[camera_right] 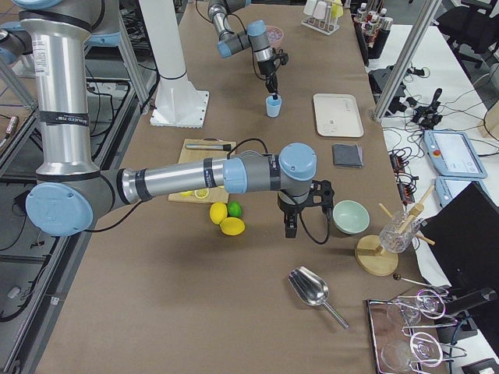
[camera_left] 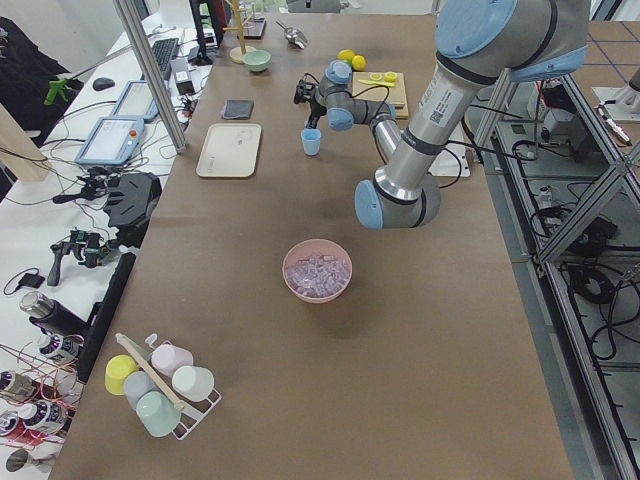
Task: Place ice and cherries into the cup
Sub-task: 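Open the left gripper to drop the ice cube into the blue cup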
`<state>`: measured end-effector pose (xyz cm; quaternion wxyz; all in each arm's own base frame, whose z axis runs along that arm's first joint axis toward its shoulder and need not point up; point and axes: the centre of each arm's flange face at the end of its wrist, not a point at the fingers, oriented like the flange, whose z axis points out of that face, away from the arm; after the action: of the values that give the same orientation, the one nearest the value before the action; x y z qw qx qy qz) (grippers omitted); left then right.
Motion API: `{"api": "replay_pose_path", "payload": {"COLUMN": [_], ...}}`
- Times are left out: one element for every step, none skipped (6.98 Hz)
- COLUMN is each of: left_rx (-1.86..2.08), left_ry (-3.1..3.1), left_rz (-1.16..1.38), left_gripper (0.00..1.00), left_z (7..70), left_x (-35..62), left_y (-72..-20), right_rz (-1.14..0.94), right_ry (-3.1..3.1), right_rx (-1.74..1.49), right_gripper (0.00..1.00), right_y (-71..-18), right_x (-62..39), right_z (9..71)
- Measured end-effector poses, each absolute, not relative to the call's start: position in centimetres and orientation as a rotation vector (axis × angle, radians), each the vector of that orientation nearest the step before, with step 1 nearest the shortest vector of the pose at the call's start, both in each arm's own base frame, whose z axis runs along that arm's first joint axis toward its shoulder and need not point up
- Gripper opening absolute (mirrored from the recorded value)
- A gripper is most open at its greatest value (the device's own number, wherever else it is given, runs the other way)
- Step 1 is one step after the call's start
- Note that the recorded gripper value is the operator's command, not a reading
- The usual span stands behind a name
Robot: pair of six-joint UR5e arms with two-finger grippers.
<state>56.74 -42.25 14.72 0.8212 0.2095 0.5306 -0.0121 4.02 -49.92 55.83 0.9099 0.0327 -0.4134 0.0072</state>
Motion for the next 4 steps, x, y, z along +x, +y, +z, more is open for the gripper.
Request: {"api": "replay_pose_path", "payload": {"left_rx": [0.445,0.443,0.439,0.436], "left_ry": [1.126,1.116,1.106,1.104], "left_rz": [-0.026,-0.028,-0.030,-0.032], "left_gripper": [0.00,0.00,0.00,0.00], "left_z": [14.9,15.7,16.5,16.8], "left_x": [56.5,56.2,56.1,56.0], "left_y": [-42.3,-42.4,-42.5,-42.5], "right_rz": [0.014,0.012,0.011,0.010], "right_ry": [-0.853,-0.853,-0.853,-0.853], "right_rx": [0.070,0.073,0.076,0.079], "right_gripper": [1.00,1.00,1.00,1.00], "right_y": [-50.0,-50.1,-50.2,-50.4], "right_x": [4.0,4.0,4.0,4.0], "right_z": [55.7,55.6,55.4,55.2]}}
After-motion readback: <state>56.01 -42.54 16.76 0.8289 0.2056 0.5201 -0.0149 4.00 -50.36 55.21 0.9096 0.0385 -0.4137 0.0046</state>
